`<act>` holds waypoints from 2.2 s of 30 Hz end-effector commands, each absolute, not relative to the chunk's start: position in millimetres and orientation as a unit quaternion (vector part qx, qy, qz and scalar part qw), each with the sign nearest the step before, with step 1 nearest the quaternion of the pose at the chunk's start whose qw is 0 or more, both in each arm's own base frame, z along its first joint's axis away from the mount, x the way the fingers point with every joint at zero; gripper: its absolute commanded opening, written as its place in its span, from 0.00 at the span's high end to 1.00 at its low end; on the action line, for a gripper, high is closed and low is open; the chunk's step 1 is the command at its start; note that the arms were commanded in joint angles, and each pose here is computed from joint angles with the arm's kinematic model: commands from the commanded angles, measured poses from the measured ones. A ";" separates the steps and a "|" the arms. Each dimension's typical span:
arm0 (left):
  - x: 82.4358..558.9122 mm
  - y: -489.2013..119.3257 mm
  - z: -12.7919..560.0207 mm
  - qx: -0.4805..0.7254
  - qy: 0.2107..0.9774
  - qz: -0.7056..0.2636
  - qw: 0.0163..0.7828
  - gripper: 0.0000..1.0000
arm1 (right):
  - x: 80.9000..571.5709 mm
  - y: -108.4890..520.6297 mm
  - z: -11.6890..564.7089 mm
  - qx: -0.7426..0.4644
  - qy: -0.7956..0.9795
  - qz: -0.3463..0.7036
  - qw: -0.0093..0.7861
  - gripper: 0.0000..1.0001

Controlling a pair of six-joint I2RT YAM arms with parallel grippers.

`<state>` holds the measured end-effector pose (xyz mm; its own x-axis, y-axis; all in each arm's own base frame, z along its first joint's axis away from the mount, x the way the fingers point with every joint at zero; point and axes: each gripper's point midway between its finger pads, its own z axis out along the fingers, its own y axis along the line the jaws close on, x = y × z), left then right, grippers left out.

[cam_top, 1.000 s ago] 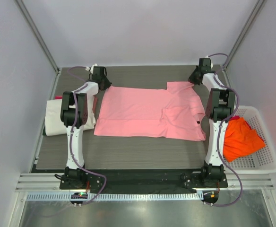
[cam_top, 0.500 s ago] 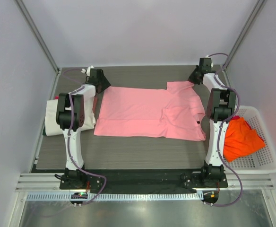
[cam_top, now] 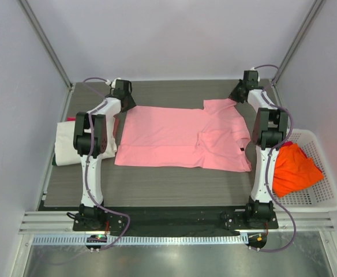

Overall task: Fold and stack the t-shirts
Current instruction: Fold the tshirt

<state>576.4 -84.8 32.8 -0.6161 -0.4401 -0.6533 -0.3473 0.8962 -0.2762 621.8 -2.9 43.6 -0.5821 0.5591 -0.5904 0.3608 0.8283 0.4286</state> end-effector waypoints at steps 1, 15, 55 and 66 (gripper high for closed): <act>565.6 -85.6 15.5 -0.187 0.920 -0.015 0.343 0.60 | 630.4 2.6 86.6 0.252 0.862 0.154 0.412 0.99; 575.0 -75.5 15.6 -0.197 0.915 0.007 0.352 0.99 | 629.9 5.2 89.2 0.250 0.861 0.159 0.413 0.99; 572.7 -96.3 116.3 -0.163 0.806 -0.100 0.560 1.00 | 525.7 13.4 210.1 0.187 0.836 0.158 0.490 0.99; 556.8 -89.1 126.4 -0.165 0.778 -0.100 0.599 1.00 | 502.7 14.8 238.0 0.176 0.828 0.159 0.508 0.99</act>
<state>547.8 -91.5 75.3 -0.3809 -0.3715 -0.8467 -0.1812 0.9280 -0.3256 509.4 13.4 195.8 -0.4906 0.4793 -0.7277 0.1889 0.8738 0.4482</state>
